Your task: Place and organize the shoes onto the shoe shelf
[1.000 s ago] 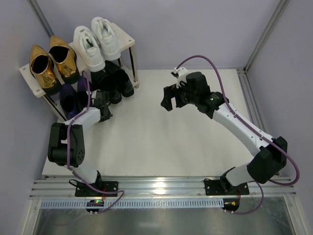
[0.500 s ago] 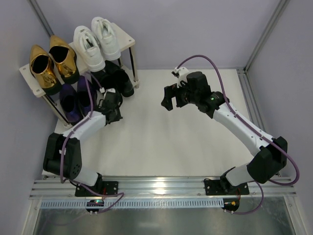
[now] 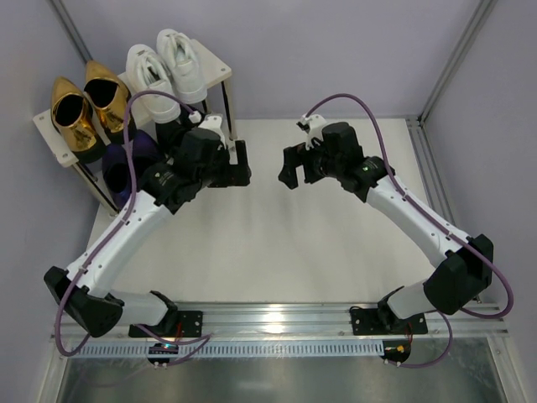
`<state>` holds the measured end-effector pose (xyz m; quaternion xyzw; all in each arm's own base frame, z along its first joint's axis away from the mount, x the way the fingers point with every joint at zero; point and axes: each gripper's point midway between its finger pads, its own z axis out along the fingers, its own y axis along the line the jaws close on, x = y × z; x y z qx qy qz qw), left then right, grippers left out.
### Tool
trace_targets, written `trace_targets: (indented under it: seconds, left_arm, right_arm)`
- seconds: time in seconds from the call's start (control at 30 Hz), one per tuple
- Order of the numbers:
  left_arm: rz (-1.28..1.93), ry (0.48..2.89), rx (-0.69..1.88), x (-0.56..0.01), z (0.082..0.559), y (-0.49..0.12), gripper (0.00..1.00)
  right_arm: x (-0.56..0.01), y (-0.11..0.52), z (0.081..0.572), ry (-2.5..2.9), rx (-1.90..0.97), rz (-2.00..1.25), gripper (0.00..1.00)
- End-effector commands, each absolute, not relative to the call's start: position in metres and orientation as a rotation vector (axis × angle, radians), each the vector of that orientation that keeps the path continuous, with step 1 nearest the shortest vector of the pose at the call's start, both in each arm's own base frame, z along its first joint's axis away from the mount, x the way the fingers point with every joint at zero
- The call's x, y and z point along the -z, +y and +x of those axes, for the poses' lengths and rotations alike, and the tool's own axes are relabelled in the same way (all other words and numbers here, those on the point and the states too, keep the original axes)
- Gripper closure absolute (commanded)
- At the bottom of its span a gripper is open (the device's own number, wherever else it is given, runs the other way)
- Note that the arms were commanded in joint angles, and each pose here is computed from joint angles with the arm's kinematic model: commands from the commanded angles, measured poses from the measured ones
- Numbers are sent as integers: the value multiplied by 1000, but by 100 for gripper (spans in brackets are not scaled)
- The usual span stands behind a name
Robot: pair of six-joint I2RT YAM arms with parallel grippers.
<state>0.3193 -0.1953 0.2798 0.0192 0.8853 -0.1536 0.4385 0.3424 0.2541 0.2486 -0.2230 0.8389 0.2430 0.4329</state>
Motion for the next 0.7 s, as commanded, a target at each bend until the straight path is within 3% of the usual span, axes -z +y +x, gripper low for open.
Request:
trace_targets:
  seconds: [0.0, 0.47, 0.67]
  left_arm:
    - [46, 2199, 397, -313, 286, -186, 0]
    - [-57, 2037, 396, -396, 241, -134, 0]
    - [-62, 2011, 310, -401, 233, -112, 0]
  right_arm:
    - [-270, 247, 348, 2046, -600, -500, 2]
    - [-285, 191, 373, 2071, -580, -255, 2]
    - [-293, 168, 384, 2069, -538, -174, 2]
